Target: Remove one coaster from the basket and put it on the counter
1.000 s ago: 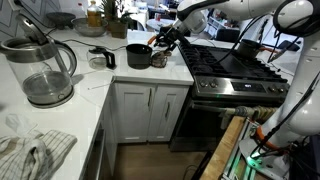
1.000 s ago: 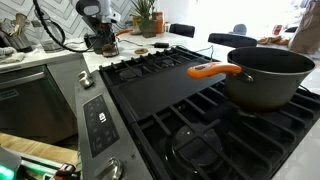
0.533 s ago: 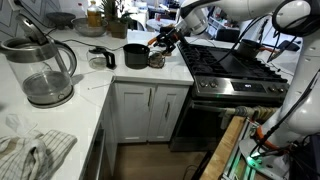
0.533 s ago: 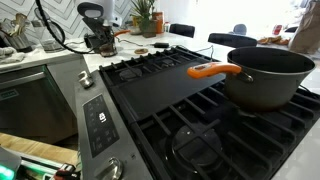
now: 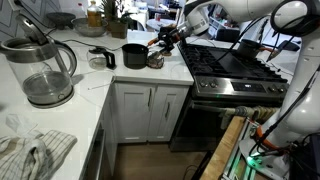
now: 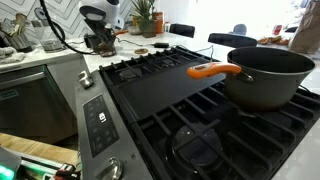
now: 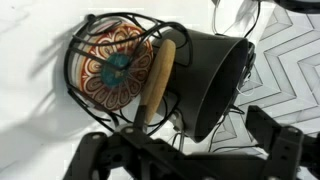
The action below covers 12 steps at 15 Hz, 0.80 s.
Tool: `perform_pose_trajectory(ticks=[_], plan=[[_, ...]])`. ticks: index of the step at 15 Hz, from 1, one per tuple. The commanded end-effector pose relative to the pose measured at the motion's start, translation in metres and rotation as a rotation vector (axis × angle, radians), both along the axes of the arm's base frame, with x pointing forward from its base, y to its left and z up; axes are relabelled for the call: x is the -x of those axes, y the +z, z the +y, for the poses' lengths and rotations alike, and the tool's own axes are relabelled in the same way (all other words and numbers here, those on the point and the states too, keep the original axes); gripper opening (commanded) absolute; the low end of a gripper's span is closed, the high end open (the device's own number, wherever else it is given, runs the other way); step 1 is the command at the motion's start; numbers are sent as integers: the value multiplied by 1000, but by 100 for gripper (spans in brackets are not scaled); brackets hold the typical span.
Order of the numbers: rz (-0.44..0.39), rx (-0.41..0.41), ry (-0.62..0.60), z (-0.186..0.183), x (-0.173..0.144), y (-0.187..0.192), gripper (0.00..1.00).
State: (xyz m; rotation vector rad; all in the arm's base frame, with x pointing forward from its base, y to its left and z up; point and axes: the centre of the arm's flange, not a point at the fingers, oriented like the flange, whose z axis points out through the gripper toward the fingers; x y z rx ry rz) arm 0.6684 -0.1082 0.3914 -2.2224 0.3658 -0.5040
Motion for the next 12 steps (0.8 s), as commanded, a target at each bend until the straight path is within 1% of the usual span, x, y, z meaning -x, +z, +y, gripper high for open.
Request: perform_pose_trajectory(ticks=[1, 3, 6, 10, 12], plan=[[-62, -91, 60, -2, 5, -8, 100], [-72, -156, 107, 1, 2, -12, 100], [-60, -275, 158, 3, -2, -19, 100], [-46, -375, 172, -1, -5, -31, 100], [-38, -408, 171, -4, -8, -36, 100]])
